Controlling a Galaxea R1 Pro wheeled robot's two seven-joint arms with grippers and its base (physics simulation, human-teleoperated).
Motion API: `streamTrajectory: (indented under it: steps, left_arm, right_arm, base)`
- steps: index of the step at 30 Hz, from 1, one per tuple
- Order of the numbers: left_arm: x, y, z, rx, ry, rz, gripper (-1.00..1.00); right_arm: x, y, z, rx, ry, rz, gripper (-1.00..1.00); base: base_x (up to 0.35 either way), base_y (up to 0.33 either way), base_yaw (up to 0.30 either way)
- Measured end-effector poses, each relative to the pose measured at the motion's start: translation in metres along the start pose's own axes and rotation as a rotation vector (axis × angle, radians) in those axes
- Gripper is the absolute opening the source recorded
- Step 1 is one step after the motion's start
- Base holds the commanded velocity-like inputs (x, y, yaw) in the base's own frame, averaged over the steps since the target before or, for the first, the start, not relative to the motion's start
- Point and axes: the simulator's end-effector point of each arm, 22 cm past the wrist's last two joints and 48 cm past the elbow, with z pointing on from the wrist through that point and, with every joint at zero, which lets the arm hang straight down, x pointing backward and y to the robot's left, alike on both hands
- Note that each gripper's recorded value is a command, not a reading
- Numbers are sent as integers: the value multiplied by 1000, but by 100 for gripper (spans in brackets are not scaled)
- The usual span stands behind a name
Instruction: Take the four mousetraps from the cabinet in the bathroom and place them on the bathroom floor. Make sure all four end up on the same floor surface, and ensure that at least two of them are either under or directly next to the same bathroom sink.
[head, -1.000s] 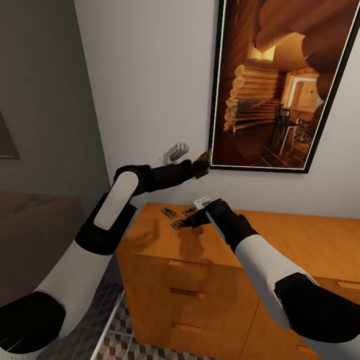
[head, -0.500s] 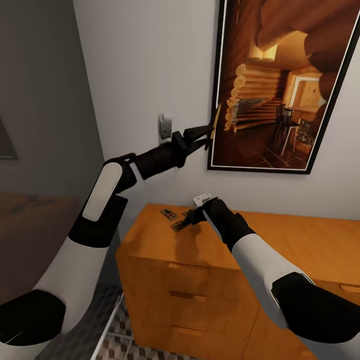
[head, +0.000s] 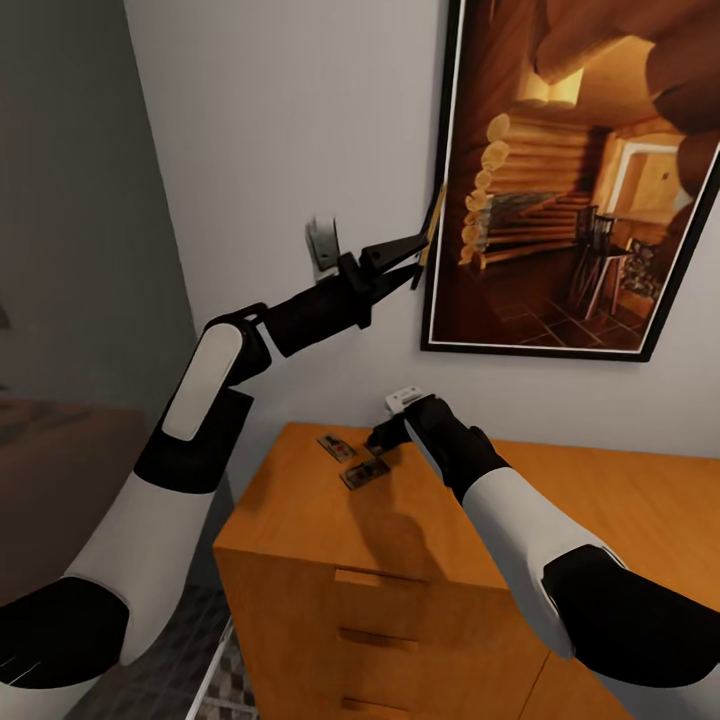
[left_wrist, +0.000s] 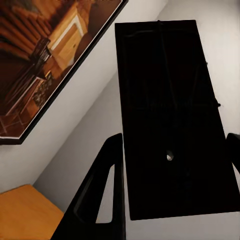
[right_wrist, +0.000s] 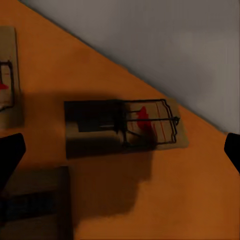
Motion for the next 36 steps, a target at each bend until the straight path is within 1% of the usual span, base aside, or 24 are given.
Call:
streamTrajectory:
  steps: [1, 2, 3, 6, 9, 15, 20, 26, 31, 36]
  left_arm:
    - [0, 1, 0, -1, 0, 0, -100]
    - [0, 1, -1, -3, 0, 0, -100]
    - [0, 2, -1, -3, 0, 0, -100]
    - [0, 2, -1, -5, -1, 0, -100]
    - [0, 2, -1, -5, -1, 0, -100]
    - [0, 3, -1, -7, -1, -1, -100]
    - [1, 4, -1, -8, -1, -3, -100]
    - [2, 5, -1, -8, -1, -5, -100]
    - [3, 6, -1, -11, 0, -8, -100]
    - [3, 7, -1, -13, 0, -8, -100]
  right_arm:
    - [0, 4, 0, -16, 1, 3, 100]
    - [1, 13, 0, -58, 3, 10, 100]
    - [1, 17, 0, -75, 4, 12, 100]
    - [2, 37, -3, -167, 8, 20, 100]
    - [2, 45, -4, -204, 9, 22, 100]
    - [0, 50, -5, -222, 4, 26, 100]
    - [-7, 60, -9, -270, -19, 71, 100]
    - [-6, 62, -8, -280, -19, 82, 100]
    - [-6, 65, -8, -297, -18, 101, 100]
    - [4, 64, -3, -290, 8, 114, 100]
  base:
    - [14, 0, 0]
    - [11, 0, 0]
    - [7, 0, 0]
    - [3, 0, 0]
    - [0, 0, 0]
    - [0, 0, 0]
    - [48, 0, 0]
    - [90, 0, 0]
    - [7, 0, 0]
    - [1, 0, 0]
